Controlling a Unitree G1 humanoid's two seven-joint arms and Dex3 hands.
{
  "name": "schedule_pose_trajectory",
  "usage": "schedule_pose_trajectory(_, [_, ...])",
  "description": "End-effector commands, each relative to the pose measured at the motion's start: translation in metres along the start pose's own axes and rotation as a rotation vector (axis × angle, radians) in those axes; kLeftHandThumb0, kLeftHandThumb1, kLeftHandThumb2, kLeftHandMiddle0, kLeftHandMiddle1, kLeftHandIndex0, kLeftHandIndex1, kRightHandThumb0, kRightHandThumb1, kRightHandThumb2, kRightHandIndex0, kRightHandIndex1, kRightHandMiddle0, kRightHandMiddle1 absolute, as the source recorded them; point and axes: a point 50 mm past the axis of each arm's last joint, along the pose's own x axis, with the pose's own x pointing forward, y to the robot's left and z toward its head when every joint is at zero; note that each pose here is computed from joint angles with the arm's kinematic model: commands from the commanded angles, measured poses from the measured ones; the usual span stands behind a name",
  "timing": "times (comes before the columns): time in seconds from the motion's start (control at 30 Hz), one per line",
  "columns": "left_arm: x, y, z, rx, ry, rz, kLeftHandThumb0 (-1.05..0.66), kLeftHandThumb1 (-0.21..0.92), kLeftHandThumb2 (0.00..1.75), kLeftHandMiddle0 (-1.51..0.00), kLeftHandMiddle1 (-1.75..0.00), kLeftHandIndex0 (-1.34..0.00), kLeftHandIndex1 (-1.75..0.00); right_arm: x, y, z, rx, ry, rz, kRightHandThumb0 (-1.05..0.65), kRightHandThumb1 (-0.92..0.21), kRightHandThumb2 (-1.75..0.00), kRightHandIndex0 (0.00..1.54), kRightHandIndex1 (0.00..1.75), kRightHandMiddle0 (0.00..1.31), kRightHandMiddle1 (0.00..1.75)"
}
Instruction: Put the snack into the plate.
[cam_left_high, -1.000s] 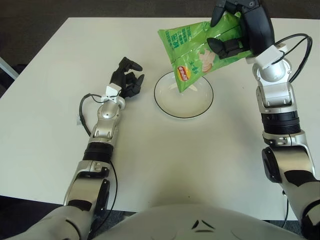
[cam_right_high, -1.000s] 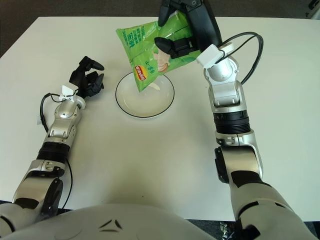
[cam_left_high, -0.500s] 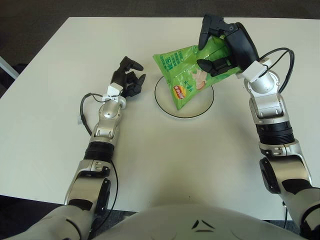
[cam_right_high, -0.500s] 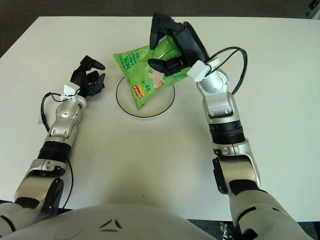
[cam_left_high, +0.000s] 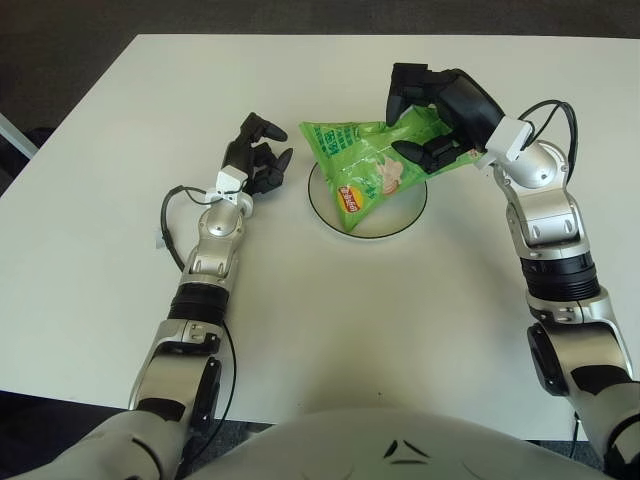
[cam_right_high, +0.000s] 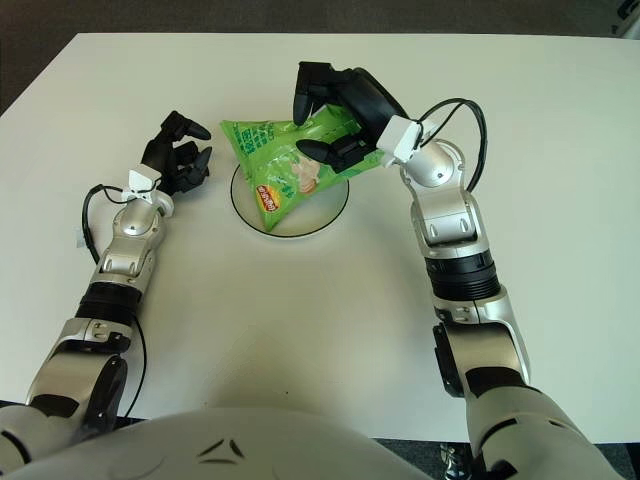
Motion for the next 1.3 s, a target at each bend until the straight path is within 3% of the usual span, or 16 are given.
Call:
schedule_pose_trajectory(0.0, [-0.0215, -0.0096, -0.0307, 0.008, 0.142, -0.026, -0.37, 0.83, 0.52, -0.82, -1.59, -0.37, -1.62, -0.0030, 0.0041, 0.0004, 0.021, 0.014, 0.071, 0.00, -0.76, -0.48, 0.55, 1.51, 0.52, 1.20])
schedule_pose_trajectory(0.07, [-0.0214, -0.0096, -0.0306, 0.009, 0.141, -0.025, -0.37, 0.83, 0.52, -0.82, -1.59, -0.37, -1.62, -0.0034, 0.0040, 0.0003, -0.003, 0.030, 0.103, -0.01, -0.85, -0.32, 0.57, 1.44, 0.49, 1.22])
schedule_pose_trajectory(0.13, [-0.0215, -0.0096, -0.0304, 0.010, 0.141, -0.025, -0.37, 0.84, 0.52, -0.82, -1.58, -0.37, -1.62, -0.0035, 0.0036, -0.0005, -0.027, 0.065, 0.155, -0.01, -0.88, -0.28, 0.57, 1.39, 0.44, 1.29])
schedule_pose_trajectory(0.17, [-0.0215, -0.0096, -0.0304, 0.011, 0.141, -0.025, -0.37, 0.84, 0.52, -0.82, -1.58, -0.37, -1.62, -0.0035, 0.0034, -0.0008, -0.033, 0.078, 0.173, -0.13, -0.90, -0.29, 0.55, 1.15, 0.43, 1.37])
schedule_pose_trajectory(0.23, [-0.0215, -0.0095, -0.0303, 0.011, 0.140, -0.025, -0.37, 0.84, 0.52, -0.82, -1.58, -0.37, -1.62, -0.0036, 0.0032, -0.0008, -0.038, 0.089, 0.189, -0.24, -0.91, -0.30, 0.57, 0.88, 0.42, 1.44])
schedule_pose_trajectory(0.3, [-0.0216, -0.0095, -0.0301, 0.012, 0.140, -0.025, -0.37, 0.84, 0.51, -0.82, -1.58, -0.37, -1.62, -0.0035, 0.0030, -0.0009, -0.039, 0.095, 0.201, -0.31, -0.92, -0.31, 0.58, 0.70, 0.41, 1.49])
schedule_pose_trajectory(0.33, [-0.0216, -0.0095, -0.0300, 0.012, 0.139, -0.025, -0.37, 0.84, 0.51, -0.82, -1.57, -0.37, -1.62, -0.0034, 0.0030, -0.0011, -0.041, 0.099, 0.212, -0.35, -0.92, -0.30, 0.58, 0.65, 0.39, 1.34])
schedule_pose_trajectory(0.37, [-0.0217, -0.0095, -0.0299, 0.012, 0.139, -0.025, -0.37, 0.84, 0.51, -0.82, -1.57, -0.37, -1.62, -0.0034, 0.0029, -0.0012, -0.042, 0.102, 0.219, -0.42, -0.92, -0.30, 0.60, 0.49, 0.40, 1.03])
schedule_pose_trajectory(0.5, [-0.0222, -0.0089, -0.0291, 0.012, 0.138, -0.024, -0.37, 0.84, 0.51, -0.82, -1.57, -0.37, -1.62, -0.0033, 0.0037, -0.0035, -0.037, 0.099, 0.250, -0.55, -0.92, -0.38, 0.68, 0.12, 0.49, 0.43])
schedule_pose_trajectory(0.6, [-0.0223, -0.0091, -0.0290, 0.011, 0.138, -0.024, -0.37, 0.84, 0.52, -0.82, -1.57, -0.36, -1.62, -0.0034, 0.0037, -0.0058, -0.030, 0.085, 0.253, -0.58, -0.92, -0.46, 0.68, 0.04, 0.51, 0.30])
schedule_pose_trajectory(0.9, [-0.0228, -0.0089, -0.0285, 0.017, 0.140, -0.023, -0.37, 0.84, 0.52, -0.81, -1.57, -0.36, -1.63, -0.0030, 0.0014, -0.0056, -0.004, 0.033, 0.209, -0.64, -0.92, -0.74, 0.63, 0.00, 0.52, 0.21])
schedule_pose_trajectory(1.27, [-0.0228, -0.0090, -0.0282, 0.032, 0.140, -0.022, -0.37, 0.83, 0.54, -0.79, -1.59, -0.36, -1.64, -0.0019, -0.0013, -0.0037, -0.030, -0.029, 0.150, -0.67, -0.92, -0.85, 0.55, 0.00, 0.50, 0.16])
